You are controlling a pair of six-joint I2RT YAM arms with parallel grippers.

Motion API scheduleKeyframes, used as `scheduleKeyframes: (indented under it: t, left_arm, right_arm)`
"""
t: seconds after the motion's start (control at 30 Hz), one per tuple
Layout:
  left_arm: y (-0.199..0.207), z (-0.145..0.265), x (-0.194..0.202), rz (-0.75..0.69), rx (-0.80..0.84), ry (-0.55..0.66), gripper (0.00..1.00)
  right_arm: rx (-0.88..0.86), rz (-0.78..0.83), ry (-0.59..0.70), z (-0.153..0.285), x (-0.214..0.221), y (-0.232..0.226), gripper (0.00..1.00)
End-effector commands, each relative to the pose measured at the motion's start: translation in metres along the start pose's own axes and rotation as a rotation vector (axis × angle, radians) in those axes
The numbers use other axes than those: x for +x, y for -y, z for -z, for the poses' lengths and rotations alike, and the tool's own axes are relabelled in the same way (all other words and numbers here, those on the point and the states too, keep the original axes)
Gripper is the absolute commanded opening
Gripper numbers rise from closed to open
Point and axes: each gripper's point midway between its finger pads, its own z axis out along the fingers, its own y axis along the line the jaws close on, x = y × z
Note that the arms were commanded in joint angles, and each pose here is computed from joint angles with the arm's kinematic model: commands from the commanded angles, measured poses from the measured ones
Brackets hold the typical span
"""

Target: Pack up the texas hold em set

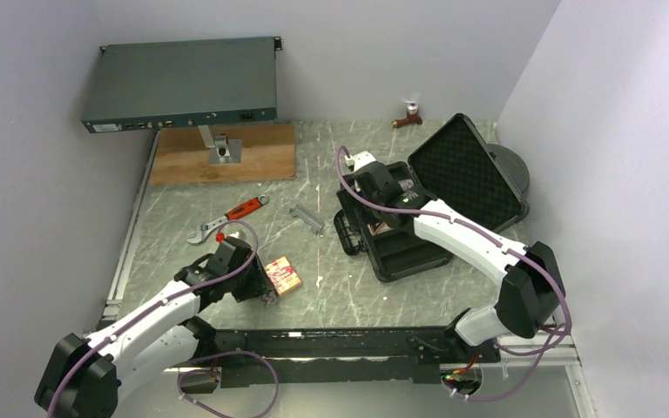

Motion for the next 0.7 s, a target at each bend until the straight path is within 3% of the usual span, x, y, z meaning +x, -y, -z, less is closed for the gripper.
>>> scheduleKeyframes:
  t: [0.0,0.13,0.3,0.67]
  left_arm:
    - [-0.005,-0.007,0.002,-0.003,-0.004,0.005,0.19]
    - [-0.002,0.003,-0.004,-0.036,-0.010,0.017,0.01]
    - [0.021,0.032,-0.024,-0.099,0.069,0.096,0.00]
    - [0.068,0.074,-0.062,-0.098,0.230,0.254,0.00]
  right_arm:
    - [-0.006,-0.008,0.066,0.010,-0.014,0.003,0.85]
    - [-0.015,-0.006,0.072,0.014,-0.016,0.002,0.85]
    - [-0.085,-0.018,0.124,0.025,-0.025,-0.008,0.86]
    - [-0.478,-0.055,0.337,0.078,-0.047,-0.064,0.88]
